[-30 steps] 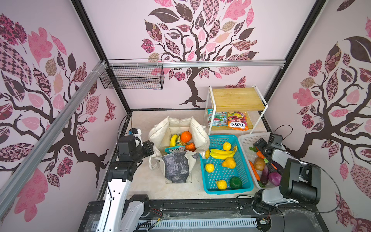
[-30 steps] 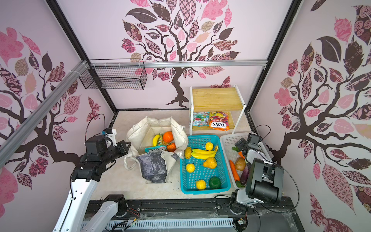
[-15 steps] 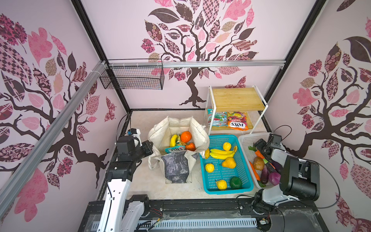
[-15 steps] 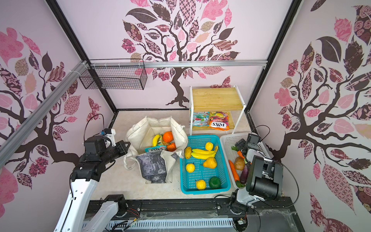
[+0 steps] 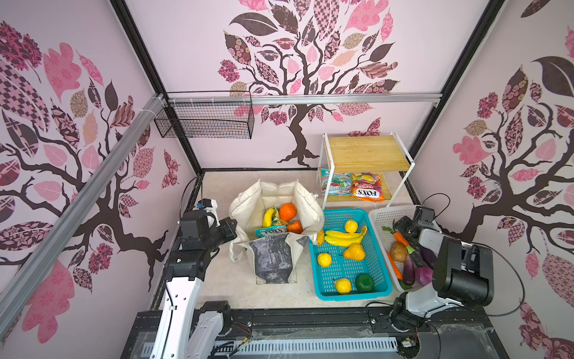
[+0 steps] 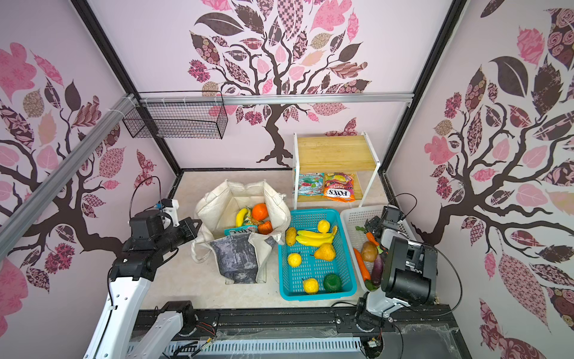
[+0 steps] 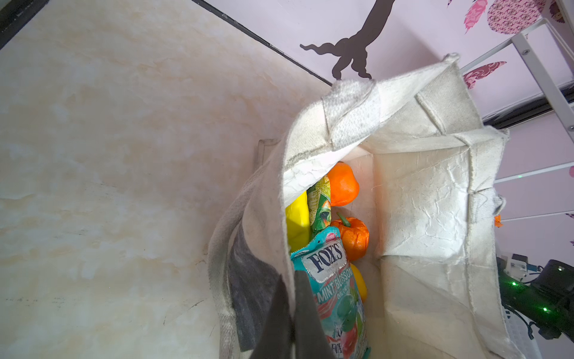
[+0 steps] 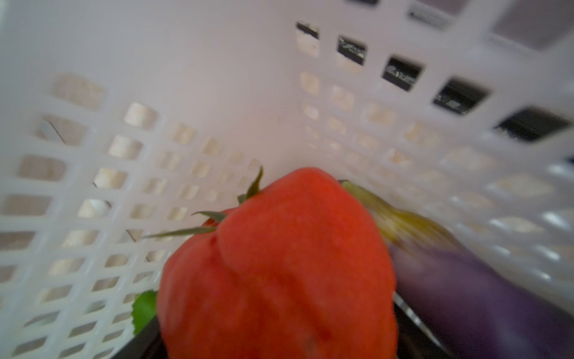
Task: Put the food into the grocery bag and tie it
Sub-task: 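Close the right gripper on the red tomato and lift it, then carry the red tomato with the right gripper toward the tote bag, then lower the red tomato into the tote and open the right gripper, then move the right gripper to the tote handle nearest the teal basket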
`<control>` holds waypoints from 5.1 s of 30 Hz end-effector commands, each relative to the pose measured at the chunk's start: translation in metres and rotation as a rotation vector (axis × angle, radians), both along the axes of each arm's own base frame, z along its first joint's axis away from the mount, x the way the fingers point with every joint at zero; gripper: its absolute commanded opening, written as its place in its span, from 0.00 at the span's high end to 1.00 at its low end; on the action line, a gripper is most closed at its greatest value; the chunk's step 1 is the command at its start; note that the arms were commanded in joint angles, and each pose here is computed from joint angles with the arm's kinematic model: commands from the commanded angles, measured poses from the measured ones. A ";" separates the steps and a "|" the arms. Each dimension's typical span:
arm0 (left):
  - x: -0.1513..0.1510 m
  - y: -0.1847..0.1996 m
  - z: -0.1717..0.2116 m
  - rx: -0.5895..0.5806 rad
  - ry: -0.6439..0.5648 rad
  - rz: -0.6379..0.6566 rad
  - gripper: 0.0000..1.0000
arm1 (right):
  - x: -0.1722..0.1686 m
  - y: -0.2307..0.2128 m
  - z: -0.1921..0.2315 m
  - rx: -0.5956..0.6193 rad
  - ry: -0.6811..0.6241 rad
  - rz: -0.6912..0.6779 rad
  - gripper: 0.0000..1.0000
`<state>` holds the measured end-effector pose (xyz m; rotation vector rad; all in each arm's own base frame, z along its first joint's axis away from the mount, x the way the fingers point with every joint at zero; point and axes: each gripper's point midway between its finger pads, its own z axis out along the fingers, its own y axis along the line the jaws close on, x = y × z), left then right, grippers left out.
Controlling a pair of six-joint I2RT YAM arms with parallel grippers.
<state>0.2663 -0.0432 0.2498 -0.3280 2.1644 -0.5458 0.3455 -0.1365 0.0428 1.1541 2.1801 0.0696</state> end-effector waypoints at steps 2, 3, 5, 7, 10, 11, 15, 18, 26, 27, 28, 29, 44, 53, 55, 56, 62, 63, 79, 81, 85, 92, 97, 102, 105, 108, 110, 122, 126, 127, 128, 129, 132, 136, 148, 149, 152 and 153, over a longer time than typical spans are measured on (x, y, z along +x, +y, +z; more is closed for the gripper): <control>0.000 0.001 -0.003 0.007 -0.014 0.000 1.00 | -0.004 0.002 0.021 -0.021 -0.038 0.009 0.28; 0.000 0.002 -0.003 0.007 -0.016 0.002 1.00 | -0.005 0.002 0.026 -0.030 -0.048 0.008 0.28; 0.000 0.002 -0.003 0.007 -0.015 0.002 1.00 | -0.008 0.002 0.034 -0.040 -0.064 0.003 0.28; 0.000 0.002 -0.002 0.008 -0.017 0.003 1.00 | -0.012 0.007 0.042 -0.033 -0.083 0.013 0.28; 0.000 0.001 -0.003 0.007 -0.017 0.000 1.00 | -0.017 0.016 0.053 -0.038 -0.118 0.036 0.29; 0.000 0.001 -0.003 0.007 -0.015 0.001 1.00 | -0.019 0.020 0.055 -0.037 -0.123 0.047 0.29; 0.000 0.002 -0.003 0.007 -0.016 0.001 1.00 | -0.023 0.044 0.069 -0.037 -0.149 0.120 0.29; 0.000 0.001 -0.003 0.004 -0.015 -0.003 1.00 | -0.027 0.065 0.083 -0.055 -0.163 0.183 0.28; 0.000 0.001 -0.004 0.003 -0.013 -0.003 1.00 | -0.037 0.106 0.126 -0.029 -0.249 0.321 0.27; 0.000 0.000 -0.004 0.003 -0.013 -0.004 1.00 | -0.039 0.112 0.130 -0.020 -0.260 0.343 0.27; 0.000 0.001 -0.004 0.005 -0.012 -0.003 1.00 | -0.041 0.116 0.133 -0.016 -0.265 0.363 0.27; 0.000 0.001 -0.004 0.004 -0.012 -0.004 1.00 | -0.043 0.120 0.136 -0.010 -0.267 0.381 0.27; 0.002 0.000 -0.007 0.000 0.000 -0.009 1.00 | -0.073 0.248 0.198 0.059 -0.387 0.777 0.28; 0.002 -0.003 -0.006 -0.007 -0.002 -0.020 1.00 | -0.089 0.358 0.243 0.087 -0.458 1.037 0.28; 0.002 -0.003 -0.005 -0.006 -0.008 -0.020 1.00 | -0.086 0.379 0.253 0.119 -0.484 1.075 0.28; 0.001 -0.003 -0.006 -0.007 -0.006 -0.020 1.00 | -0.085 0.387 0.255 0.124 -0.477 1.092 0.28; 0.001 -0.006 -0.005 -0.018 -0.007 -0.036 1.00 | -0.073 0.440 0.258 0.073 -0.406 1.191 0.27; 0.001 -0.006 -0.004 -0.019 -0.012 -0.038 1.00 | -0.071 0.450 0.258 0.084 -0.406 1.208 0.27; 0.001 -0.010 -0.003 -0.032 -0.019 -0.057 1.00 | -0.045 0.549 0.178 0.030 -0.129 1.398 0.26; 0.001 -0.010 -0.003 -0.033 -0.018 -0.054 1.00 | -0.044 0.552 0.166 0.028 -0.105 1.395 0.26; 0.001 -0.010 -0.003 -0.033 -0.016 -0.056 1.00 | -0.044 0.551 0.139 0.012 -0.045 1.394 0.22; 0.002 -0.010 -0.005 -0.033 -0.009 -0.056 1.00 | -0.038 0.539 0.118 -0.061 0.003 1.352 0.13; 0.002 -0.010 -0.006 -0.033 -0.007 -0.055 1.00 | -0.040 0.541 0.139 -0.036 -0.052 1.358 0.05; 0.003 -0.009 -0.006 -0.029 -0.004 -0.050 1.00 | -0.049 0.536 0.182 0.025 -0.181 1.364 0.00; 0.003 -0.008 -0.007 -0.030 0.000 -0.049 1.00 | -0.056 0.527 0.211 0.066 -0.276 1.351 0.00; 0.003 -0.008 -0.007 -0.026 -0.002 -0.046 1.00 | -0.065 0.516 0.231 0.098 -0.358 1.337 0.00; 0.003 -0.007 -0.007 -0.023 -0.002 -0.039 1.00 | -0.071 0.507 0.241 0.102 -0.391 1.331 0.00; -0.006 0.040 -0.013 0.095 0.049 0.216 1.00 | -0.081 0.397 0.238 0.185 -0.435 1.117 0.05; -0.009 0.054 -0.017 0.121 0.075 0.297 1.00 | -0.081 0.377 0.215 0.148 -0.392 1.066 0.18; -0.009 0.054 -0.017 0.121 0.078 0.301 1.00 | -0.081 0.376 0.209 0.147 -0.380 1.061 0.20; -0.009 0.056 -0.018 0.124 0.082 0.309 1.00 | -0.081 0.377 0.201 0.157 -0.363 1.056 0.22; -0.009 0.056 -0.019 0.125 0.087 0.312 1.00 | -0.081 0.380 0.194 0.173 -0.351 1.057 0.25; -0.010 0.058 -0.019 0.130 0.092 0.320 1.00 | -0.080 0.389 0.173 0.231 -0.304 1.047 0.31; -0.011 0.059 -0.018 0.137 0.086 0.330 1.00 | -0.076 0.391 0.157 0.265 -0.292 1.009 0.33; -0.009 0.051 -0.016 0.125 0.070 0.287 1.00 | -0.056 0.415 0.120 0.370 -0.272 0.946 0.32; -0.009 0.051 -0.015 0.125 0.067 0.286 1.00 | -0.054 0.416 0.118 0.368 -0.272 0.939 0.32; -0.010 0.050 -0.014 0.125 0.057 0.283 1.00 | -0.049 0.418 0.112 0.376 -0.272 0.920 0.35; -0.010 0.050 -0.013 0.123 0.053 0.282 1.00 | -0.048 0.417 0.109 0.377 -0.270 0.909 0.36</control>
